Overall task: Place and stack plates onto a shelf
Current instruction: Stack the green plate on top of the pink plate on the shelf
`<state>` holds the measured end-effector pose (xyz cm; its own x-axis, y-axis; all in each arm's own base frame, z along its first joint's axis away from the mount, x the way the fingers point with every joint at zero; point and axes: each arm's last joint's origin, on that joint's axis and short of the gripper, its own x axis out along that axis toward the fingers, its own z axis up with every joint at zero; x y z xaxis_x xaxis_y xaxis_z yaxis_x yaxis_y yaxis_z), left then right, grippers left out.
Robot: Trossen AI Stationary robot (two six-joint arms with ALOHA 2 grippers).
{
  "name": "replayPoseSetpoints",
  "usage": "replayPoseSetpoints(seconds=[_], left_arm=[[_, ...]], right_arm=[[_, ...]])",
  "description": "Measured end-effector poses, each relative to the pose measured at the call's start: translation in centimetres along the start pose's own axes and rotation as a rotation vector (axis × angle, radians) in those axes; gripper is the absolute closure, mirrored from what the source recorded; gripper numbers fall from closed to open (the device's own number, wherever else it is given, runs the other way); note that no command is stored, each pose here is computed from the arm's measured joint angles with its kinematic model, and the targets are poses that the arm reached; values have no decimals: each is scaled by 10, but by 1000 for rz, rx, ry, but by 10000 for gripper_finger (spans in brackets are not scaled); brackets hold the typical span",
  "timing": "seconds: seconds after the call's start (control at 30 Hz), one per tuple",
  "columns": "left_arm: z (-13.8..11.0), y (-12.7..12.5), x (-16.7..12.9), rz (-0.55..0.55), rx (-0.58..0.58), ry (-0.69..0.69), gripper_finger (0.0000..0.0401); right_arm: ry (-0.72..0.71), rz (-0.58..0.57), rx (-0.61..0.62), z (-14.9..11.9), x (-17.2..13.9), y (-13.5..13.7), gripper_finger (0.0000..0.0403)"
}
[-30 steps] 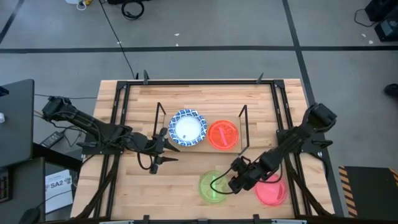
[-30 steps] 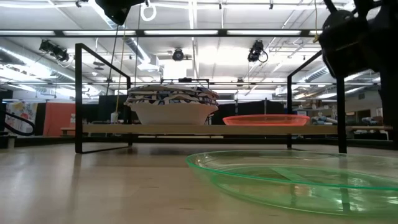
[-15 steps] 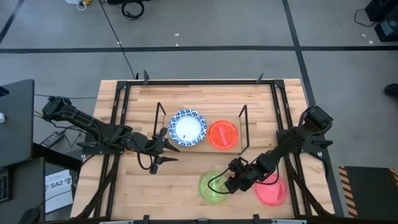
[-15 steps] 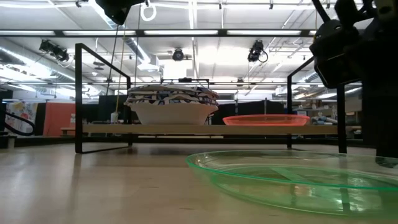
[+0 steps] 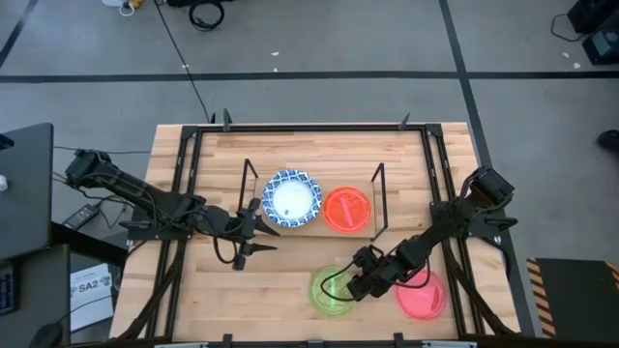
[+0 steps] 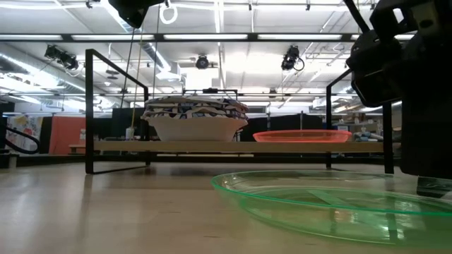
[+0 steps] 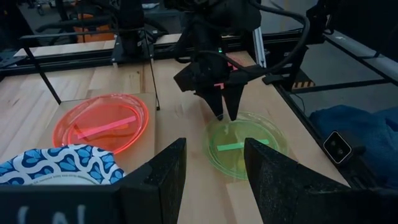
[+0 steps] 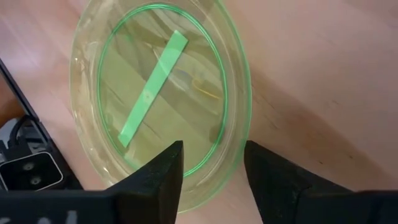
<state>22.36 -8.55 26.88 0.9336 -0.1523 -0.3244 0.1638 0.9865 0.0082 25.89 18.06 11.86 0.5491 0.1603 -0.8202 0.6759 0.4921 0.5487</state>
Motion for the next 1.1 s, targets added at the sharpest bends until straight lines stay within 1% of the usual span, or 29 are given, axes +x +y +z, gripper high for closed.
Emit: replayPoseSetpoints(seconds=[0.3,0.5,0.83,1.1], left_arm=[[0,0,0,0,0,0,232],[0,0,0,0,0,0,232],[0,0,0,0,0,0,232],[0,0,0,0,1,0,232]], right_arm=[[-1,-22,-5,0,0,-2,284],[-3,-29,-6,0,0,-3,316],[-4,-31,-6,0,1,-4,356],[-4,-30,-6,0,1,-4,373]])
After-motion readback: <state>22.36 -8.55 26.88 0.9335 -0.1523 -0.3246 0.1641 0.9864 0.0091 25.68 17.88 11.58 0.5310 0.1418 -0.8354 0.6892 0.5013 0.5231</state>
